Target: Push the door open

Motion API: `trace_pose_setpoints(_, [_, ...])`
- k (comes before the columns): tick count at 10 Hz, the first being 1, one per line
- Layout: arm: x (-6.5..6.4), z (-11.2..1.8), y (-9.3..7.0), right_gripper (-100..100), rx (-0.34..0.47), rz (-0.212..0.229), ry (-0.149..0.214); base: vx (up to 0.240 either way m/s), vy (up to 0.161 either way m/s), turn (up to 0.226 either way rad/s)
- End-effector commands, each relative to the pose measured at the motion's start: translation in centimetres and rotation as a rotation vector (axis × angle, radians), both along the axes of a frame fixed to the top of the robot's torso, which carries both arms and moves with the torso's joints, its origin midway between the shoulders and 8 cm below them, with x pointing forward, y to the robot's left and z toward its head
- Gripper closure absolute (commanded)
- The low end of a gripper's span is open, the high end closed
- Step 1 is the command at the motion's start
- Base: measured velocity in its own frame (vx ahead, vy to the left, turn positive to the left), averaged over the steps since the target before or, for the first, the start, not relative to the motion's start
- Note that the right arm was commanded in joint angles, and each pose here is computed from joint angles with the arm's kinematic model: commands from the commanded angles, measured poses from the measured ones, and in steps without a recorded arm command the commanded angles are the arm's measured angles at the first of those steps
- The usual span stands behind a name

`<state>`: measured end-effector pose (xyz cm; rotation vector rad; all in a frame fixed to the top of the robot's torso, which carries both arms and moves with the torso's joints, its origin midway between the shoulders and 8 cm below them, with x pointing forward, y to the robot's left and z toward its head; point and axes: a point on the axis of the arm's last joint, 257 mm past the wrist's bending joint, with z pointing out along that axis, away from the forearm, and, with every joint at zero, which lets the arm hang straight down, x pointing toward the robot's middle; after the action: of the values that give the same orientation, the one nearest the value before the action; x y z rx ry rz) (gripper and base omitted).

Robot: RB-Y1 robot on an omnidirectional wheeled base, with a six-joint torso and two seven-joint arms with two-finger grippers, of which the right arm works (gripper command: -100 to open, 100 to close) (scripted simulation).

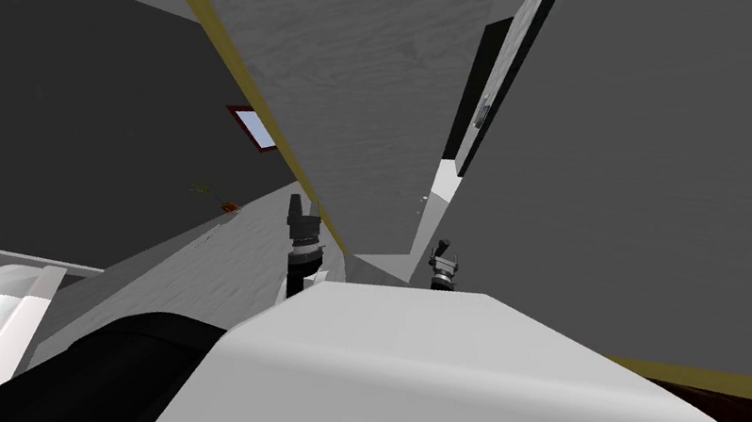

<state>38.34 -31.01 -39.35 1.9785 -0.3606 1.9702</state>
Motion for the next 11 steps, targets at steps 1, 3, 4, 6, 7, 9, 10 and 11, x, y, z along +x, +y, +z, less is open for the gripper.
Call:
trace_pose_setpoints(1, [-0.5,-0.2,-1.9,100,-0.018,-0.031,-0.001,0.017,-0.012,0.002])
trace_pose_setpoints(3, [-0.6,-0.2,-2.5,100,-0.022,-0.043,0.000,0.004,-0.006,0.006])
trace_pose_setpoints(4, [-0.7,-0.2,-3.0,100,-0.026,-0.054,0.001,-0.001,-0.012,0.052])
trace_pose_setpoints(6, [-0.7,-0.3,-3.5,100,-0.029,-0.066,0.002,-0.010,-0.010,0.028])
trace_pose_setpoints(7, [-0.7,-0.3,-3.5,100,-0.029,-0.066,0.002,-0.004,-0.008,0.035])
trace_pose_setpoints(9, [-0.8,-0.3,-4.1,100,-0.033,-0.080,0.004,0.020,-0.006,-0.003])
trace_pose_setpoints(10, [-0.8,-0.3,-4.1,100,-0.033,-0.080,0.004,-0.007,-0.014,0.040])
trace_pose_setpoints(11, [-0.9,-0.3,-4.7,100,-0.037,-0.093,0.005,-0.001,-0.023,0.036])
